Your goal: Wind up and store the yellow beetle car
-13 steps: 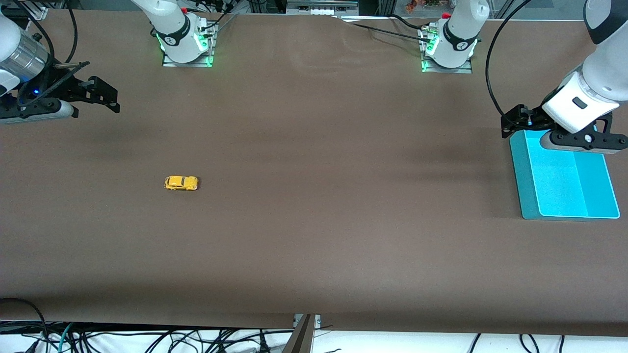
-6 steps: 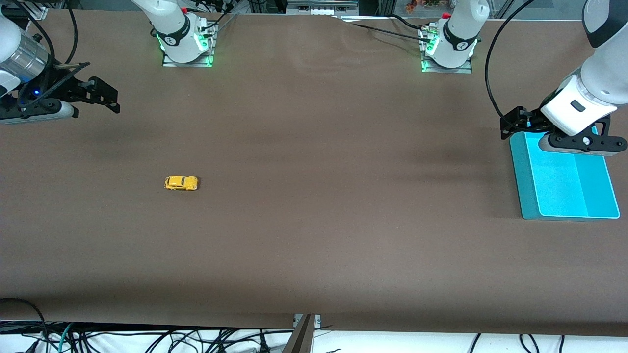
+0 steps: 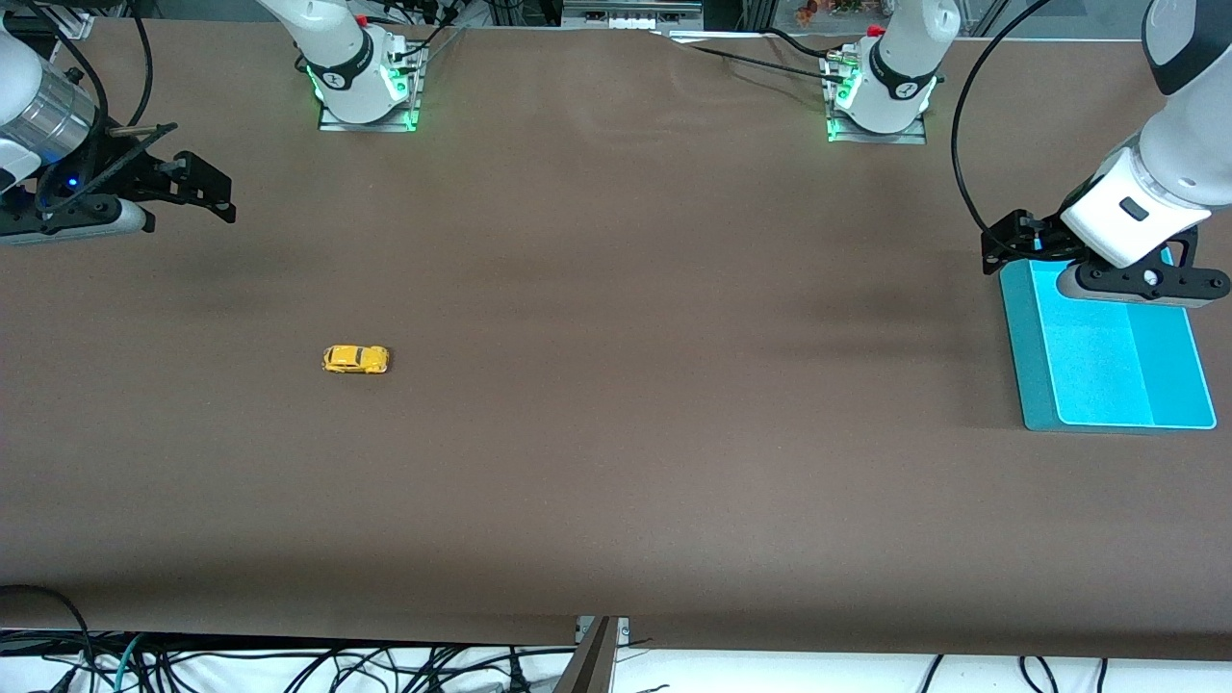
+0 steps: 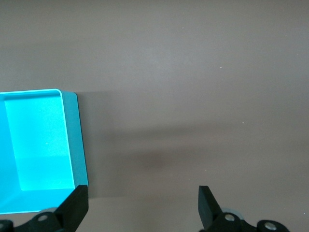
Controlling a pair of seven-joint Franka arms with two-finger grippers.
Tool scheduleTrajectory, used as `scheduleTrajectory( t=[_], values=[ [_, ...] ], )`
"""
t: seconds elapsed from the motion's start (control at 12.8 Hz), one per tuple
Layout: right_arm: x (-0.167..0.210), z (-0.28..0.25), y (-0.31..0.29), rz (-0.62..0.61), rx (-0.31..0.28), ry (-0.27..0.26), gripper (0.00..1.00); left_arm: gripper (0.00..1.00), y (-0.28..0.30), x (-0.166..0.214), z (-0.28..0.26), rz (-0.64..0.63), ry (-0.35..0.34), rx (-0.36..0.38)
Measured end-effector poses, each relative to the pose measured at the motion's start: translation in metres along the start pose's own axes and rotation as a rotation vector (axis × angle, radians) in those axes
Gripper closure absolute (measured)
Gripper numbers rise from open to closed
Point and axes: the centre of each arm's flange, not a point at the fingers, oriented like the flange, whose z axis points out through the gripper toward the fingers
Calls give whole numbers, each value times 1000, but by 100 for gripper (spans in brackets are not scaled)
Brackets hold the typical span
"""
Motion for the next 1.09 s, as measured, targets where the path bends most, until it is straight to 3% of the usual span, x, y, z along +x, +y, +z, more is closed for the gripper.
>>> scheduleTrajectory(
  t=[1.09],
  values=[
    [23, 17, -8, -21, -11, -27, 0, 0, -1, 3, 2, -1, -2, 0]
  ],
)
